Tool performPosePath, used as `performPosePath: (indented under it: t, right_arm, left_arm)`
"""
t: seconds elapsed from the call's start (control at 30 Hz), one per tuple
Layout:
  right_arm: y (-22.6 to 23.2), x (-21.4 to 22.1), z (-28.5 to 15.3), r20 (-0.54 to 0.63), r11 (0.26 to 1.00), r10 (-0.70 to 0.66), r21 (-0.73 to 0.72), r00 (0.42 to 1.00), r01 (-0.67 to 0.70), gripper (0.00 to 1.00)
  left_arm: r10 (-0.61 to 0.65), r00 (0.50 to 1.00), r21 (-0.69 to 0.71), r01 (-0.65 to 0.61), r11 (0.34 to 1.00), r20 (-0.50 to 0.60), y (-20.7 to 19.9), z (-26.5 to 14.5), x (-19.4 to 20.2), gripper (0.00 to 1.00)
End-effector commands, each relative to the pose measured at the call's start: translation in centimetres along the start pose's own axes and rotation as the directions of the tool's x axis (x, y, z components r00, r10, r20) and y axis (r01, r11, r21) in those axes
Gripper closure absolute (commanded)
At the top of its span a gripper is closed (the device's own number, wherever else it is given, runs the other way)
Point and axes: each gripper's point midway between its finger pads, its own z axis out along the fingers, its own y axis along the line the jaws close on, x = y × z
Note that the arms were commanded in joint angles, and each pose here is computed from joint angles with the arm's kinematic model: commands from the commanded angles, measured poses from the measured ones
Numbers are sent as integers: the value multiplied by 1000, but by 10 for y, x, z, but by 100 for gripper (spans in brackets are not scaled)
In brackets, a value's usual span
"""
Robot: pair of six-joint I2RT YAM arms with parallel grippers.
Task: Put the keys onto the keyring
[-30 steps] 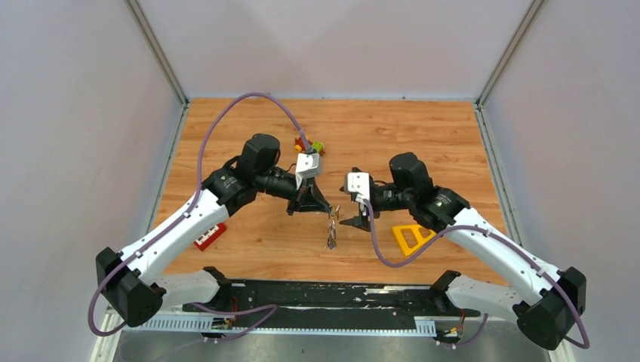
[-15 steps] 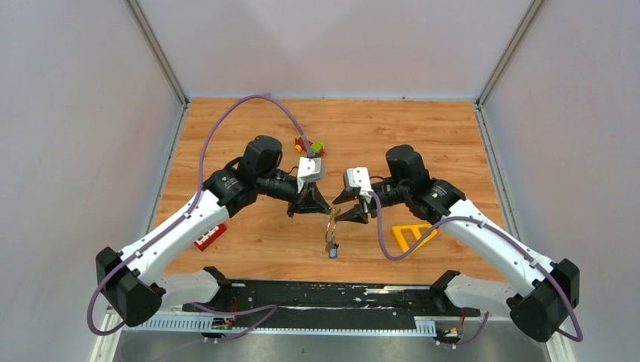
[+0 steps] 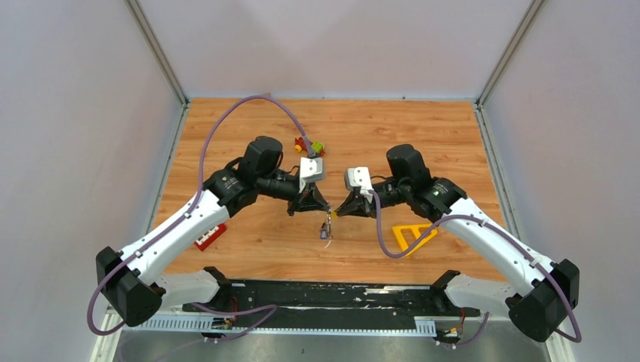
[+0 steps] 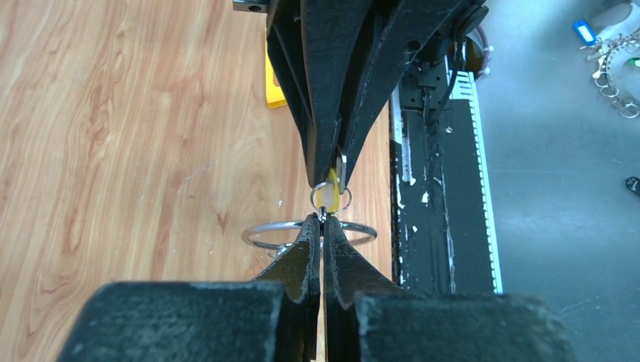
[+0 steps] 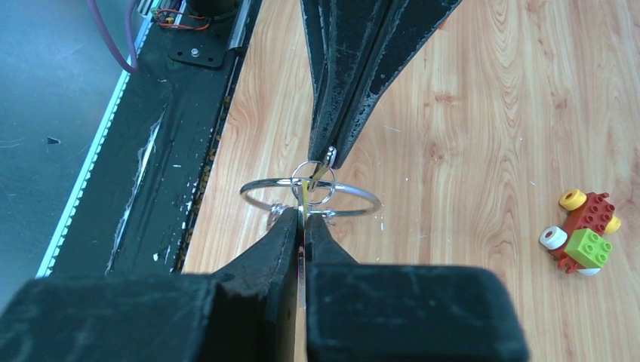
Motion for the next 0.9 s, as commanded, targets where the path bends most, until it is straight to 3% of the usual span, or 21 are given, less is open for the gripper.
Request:
performPosePath:
  t: [0.0,0.17,0.5,0.67,0.87]
  right_arm:
    - [-9,-18,-10,7,997,-67,36,998,67,100]
    - [-26,-12,-12,-57,992,-62,105,996,68,100]
    - [-54,62,-36,-279,963,-6,258,960,81,100]
    - [-62,117,-58,-435,949,42,299,899,100,100]
    - [-74,179,-93,-610,933,100,331,786,139,100]
  left_arm:
    - [71,997,-54,-71,996,11,12,-1,-11,100]
    - [95,995,-145,-100,984,-42,33,-2,-4,99]
    - [160,979,-238,-186,953,-123,68,6,22,61]
    - [153,977,-322,-193,927,-147,82,2,31,50]
    - [143,977,-400,-197,895,-160,90,-9,33,38]
